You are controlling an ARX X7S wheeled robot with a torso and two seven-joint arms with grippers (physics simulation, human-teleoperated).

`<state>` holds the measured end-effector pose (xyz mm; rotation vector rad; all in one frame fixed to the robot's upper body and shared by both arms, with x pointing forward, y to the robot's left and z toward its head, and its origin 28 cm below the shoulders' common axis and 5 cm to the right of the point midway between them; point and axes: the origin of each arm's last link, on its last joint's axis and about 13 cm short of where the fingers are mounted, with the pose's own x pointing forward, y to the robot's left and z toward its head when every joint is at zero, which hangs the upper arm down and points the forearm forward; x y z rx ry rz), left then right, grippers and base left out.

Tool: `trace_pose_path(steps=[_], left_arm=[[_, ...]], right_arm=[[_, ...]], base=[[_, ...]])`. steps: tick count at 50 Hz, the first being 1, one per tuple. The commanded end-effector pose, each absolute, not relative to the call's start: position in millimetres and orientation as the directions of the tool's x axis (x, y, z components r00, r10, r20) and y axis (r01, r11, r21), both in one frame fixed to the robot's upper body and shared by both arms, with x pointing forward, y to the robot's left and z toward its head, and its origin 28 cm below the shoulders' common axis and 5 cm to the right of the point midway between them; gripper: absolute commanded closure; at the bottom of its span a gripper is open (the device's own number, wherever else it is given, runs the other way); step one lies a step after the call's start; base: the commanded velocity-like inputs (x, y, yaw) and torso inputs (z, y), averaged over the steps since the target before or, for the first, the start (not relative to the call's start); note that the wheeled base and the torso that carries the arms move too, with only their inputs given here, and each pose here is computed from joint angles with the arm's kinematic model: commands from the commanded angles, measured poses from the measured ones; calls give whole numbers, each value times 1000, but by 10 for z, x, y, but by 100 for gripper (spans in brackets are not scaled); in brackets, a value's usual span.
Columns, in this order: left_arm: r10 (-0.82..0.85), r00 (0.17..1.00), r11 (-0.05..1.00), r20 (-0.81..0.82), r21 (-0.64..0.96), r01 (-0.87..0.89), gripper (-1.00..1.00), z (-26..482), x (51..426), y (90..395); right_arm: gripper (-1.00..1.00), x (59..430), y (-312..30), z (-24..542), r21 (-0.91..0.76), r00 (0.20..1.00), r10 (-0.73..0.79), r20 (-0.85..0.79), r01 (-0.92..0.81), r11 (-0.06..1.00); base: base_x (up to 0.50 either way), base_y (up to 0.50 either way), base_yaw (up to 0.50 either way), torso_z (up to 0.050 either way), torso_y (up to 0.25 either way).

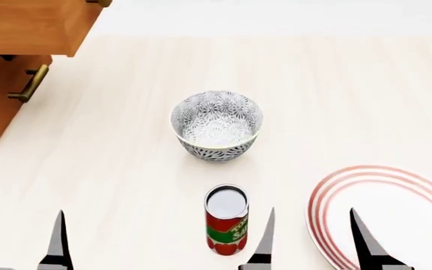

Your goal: Put the ketchup in the top drawer of the cabinet.

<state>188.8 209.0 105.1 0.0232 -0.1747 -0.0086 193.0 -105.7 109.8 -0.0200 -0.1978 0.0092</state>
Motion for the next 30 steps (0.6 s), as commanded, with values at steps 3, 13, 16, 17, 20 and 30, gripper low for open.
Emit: trace_pose_path(steps=[3,13,16,17,20,30], left_arm=[[-24,984,999,176,25,20,-100,1073,1890,2081],[-27,985,999,168,29,22,-100,1048,1900,2074],[-26,985,999,168,28,21,-100,1048,1899,2073],[-25,985,999,168,28,20,-100,1047,1898,2073],[-22,986,999,168,29,18,-100,1049,1900,2074],[-16,986,1000,166,20,13,-100,1044,1895,2074]], right_arm=[[-100,1940,-1047,1099,-26,981,18,194,-13,1000],[-100,1943,-1049,1099,-23,983,23,185,-19,1000],[-100,1948,-1050,1093,-23,983,23,182,-20,1000],[-100,1948,-1050,1089,-22,983,25,182,-22,1000],[-100,1950,-1050,1093,-22,983,24,181,-20,1000],[-100,1945,-1050,1094,-32,983,13,184,-7,999]], base=[[500,0,0,0,0],[500,0,0,0,0],[500,0,0,0,0],[500,0,0,0,0],[500,0,0,0,0],[358,197,0,0,2]])
